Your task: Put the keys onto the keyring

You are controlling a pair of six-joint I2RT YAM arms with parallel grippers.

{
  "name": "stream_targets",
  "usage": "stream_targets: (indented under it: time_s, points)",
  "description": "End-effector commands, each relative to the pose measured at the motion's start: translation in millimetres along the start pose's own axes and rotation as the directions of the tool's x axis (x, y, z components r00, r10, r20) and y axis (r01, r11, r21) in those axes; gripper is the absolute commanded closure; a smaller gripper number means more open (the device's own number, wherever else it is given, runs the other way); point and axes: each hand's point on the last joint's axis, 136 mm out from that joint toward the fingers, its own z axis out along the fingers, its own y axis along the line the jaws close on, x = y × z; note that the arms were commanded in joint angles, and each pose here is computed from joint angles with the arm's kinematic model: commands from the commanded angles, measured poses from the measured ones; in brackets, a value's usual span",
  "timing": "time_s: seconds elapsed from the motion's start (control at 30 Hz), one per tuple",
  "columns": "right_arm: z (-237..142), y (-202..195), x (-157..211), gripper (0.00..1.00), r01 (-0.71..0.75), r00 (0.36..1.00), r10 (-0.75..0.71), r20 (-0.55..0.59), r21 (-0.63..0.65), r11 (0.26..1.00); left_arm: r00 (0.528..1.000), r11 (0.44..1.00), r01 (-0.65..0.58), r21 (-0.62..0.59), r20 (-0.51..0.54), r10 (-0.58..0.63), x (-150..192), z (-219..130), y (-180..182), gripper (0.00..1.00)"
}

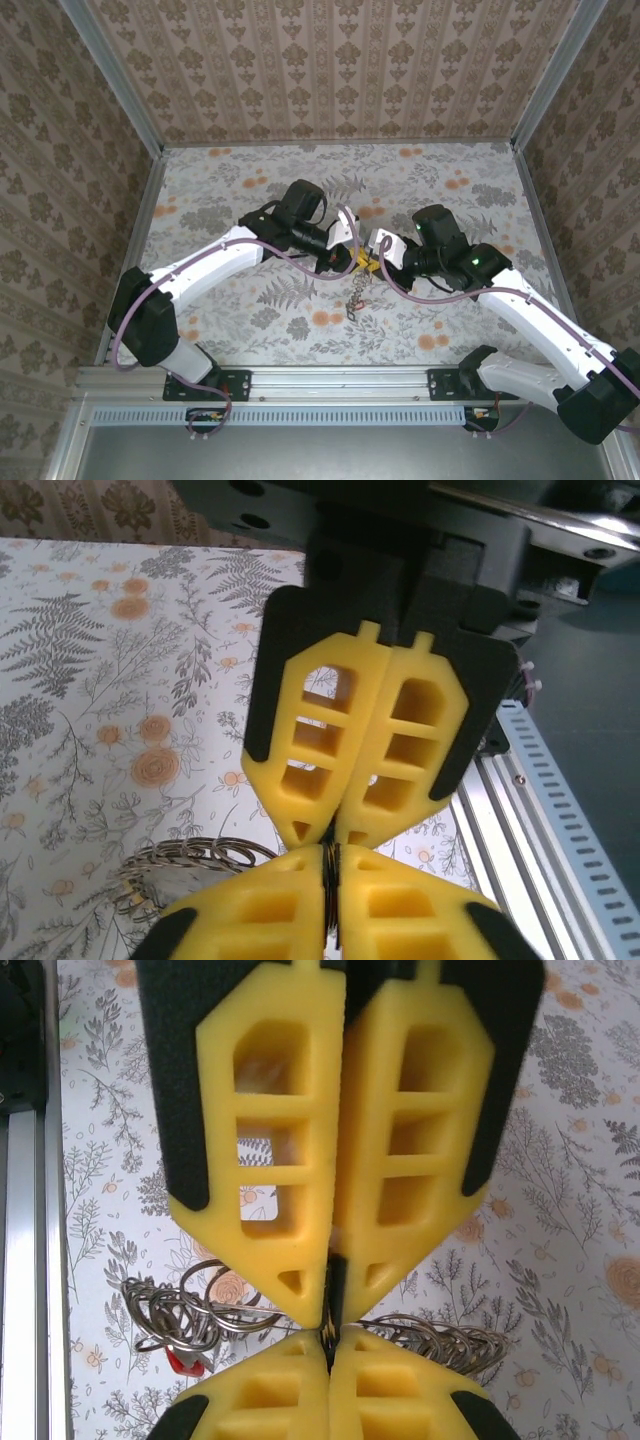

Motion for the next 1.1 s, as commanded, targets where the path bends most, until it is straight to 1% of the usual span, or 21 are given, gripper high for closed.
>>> stream_targets:
  time_s: [0.0,0.03,0.17,0.3,0.33,0.37,0.5,0.53,0.57,0.6,0.63,0.7,0.77,0.9,1.07]
  points:
    - [-3,1,-11,1.00,0.019,0.999,-0.019,0.048,0.001,1.000,0.999,0.999,-0.034,0.035,0.025,0.033,-9,0,-11,0.93]
    - [-4,-1,-17,1.00,0.028,0.997,-0.029,0.074,0.015,0.999,0.999,0.999,-0.032,0.039,0.019,0.031,-7,1,-11,0.92]
    - [-7,0,-22,1.00,0.034,0.994,-0.036,0.099,0.014,0.999,0.999,0.996,-0.041,0.076,-0.015,0.042,0,5,-19,0.89]
    - [-10,2,-26,1.00,0.039,0.992,-0.040,0.121,0.010,0.999,0.996,0.997,-0.042,0.057,-0.070,0.046,6,9,-17,0.88]
    - [-9,3,-26,1.00,0.040,0.992,-0.040,0.121,0.007,0.999,0.996,0.998,-0.037,0.049,-0.077,0.041,7,10,-15,0.90]
    - [-10,3,-27,1.00,0.040,0.991,-0.040,0.124,0.005,0.999,0.996,0.999,-0.033,0.041,-0.083,0.036,8,10,-13,0.99]
    - [-11,4,-28,1.00,0.044,0.990,-0.044,0.131,0.005,0.999,0.996,0.999,-0.046,0.006,-0.075,0.046,6,7,-9,1.00]
    - [-12,5,-28,0.97,0.046,0.989,-0.046,0.137,0.005,0.999,0.997,0.999,-0.050,-0.006,-0.065,0.049,4,5,-8,1.00]
    - [-14,5,-27,0.89,0.049,0.988,-0.050,0.146,0.008,0.999,0.998,0.999,-0.051,-0.016,-0.044,0.050,1,1,-6,1.00]
    - [-15,5,-27,0.84,0.049,0.987,-0.051,0.155,0.014,0.999,0.999,0.999,-0.049,-0.018,-0.018,0.049,-3,-2,-6,1.00]
    - [-16,4,-26,0.80,0.049,0.984,-0.052,0.167,0.025,0.998,0.998,0.998,-0.055,-0.010,0.028,0.055,-9,-7,-7,1.00]
    - [-19,1,-22,0.78,0.035,0.982,-0.043,0.183,0.045,0.998,0.992,0.998,-0.066,-0.003,0.106,0.066,-20,-16,-9,1.00]
    - [-19,3,-20,0.78,0.026,0.982,-0.031,0.188,0.030,0.999,0.985,0.995,-0.103,0.007,0.141,0.100,-27,-18,-15,1.00]
    - [-19,5,-20,0.79,0.026,0.980,-0.030,0.195,0.020,0.999,0.977,0.992,-0.123,0.024,0.176,0.117,-33,-19,-19,1.00]
    - [-20,4,-18,0.74,0.022,0.981,-0.029,0.191,0.035,0.999,0.970,0.990,-0.140,0.010,0.203,0.135,-36,-21,-18,1.00]
